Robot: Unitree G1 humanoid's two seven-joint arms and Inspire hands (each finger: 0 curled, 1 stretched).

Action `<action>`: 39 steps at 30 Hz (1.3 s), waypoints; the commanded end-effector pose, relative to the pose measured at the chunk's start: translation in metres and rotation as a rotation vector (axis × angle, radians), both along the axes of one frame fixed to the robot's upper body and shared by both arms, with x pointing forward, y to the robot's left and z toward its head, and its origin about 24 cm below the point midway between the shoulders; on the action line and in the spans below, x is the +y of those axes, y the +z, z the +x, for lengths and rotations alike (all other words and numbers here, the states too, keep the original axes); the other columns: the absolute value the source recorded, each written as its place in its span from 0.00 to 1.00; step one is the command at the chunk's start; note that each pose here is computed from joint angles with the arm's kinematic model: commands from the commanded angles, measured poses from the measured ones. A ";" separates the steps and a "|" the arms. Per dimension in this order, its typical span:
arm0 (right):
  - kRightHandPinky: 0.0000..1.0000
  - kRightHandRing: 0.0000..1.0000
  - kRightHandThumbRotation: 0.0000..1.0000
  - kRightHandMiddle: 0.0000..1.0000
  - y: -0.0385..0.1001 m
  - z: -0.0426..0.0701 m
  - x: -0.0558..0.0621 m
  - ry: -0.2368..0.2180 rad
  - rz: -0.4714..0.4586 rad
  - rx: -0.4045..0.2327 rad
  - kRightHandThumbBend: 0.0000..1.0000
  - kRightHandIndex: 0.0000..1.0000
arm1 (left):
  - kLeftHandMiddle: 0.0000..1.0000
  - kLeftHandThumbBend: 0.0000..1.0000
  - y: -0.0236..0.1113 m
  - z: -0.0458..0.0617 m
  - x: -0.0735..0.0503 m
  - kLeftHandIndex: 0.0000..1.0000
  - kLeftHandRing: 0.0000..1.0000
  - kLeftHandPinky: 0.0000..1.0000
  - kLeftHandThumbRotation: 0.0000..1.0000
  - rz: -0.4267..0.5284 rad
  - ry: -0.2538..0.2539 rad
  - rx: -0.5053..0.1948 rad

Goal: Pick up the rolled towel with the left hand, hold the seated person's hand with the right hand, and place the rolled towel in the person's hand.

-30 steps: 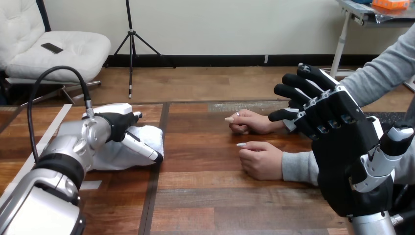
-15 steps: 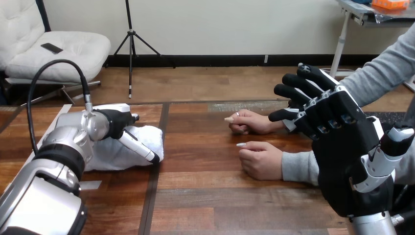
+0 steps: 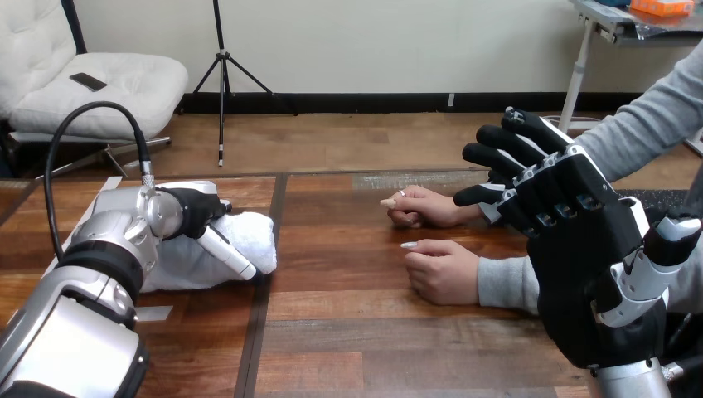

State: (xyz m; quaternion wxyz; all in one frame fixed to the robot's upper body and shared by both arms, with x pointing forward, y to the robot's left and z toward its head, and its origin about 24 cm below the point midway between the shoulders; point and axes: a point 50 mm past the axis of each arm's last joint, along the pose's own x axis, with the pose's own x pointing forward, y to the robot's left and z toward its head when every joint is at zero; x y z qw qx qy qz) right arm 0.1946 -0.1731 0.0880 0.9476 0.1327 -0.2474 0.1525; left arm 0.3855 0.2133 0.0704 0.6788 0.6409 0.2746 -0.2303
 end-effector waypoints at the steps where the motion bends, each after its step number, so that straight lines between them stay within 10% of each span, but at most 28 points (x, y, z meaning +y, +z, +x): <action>1: 0.60 0.78 1.00 0.79 0.015 0.006 0.001 0.015 0.000 -0.077 0.92 0.79 | 1.00 1.00 0.025 0.012 -0.002 1.00 1.00 1.00 0.46 0.061 -0.028 -0.079; 25: 0.59 0.78 1.00 0.79 0.018 0.004 -0.001 0.005 0.005 -0.081 0.93 0.79 | 1.00 1.00 0.017 0.010 -0.003 0.99 1.00 0.98 0.41 0.208 -0.121 -0.146; 39: 0.58 0.77 1.00 0.78 0.019 0.003 -0.001 -0.002 -0.004 -0.085 0.94 0.78 | 0.72 1.00 0.015 0.010 -0.006 0.84 0.64 0.51 0.43 0.308 -0.196 -0.214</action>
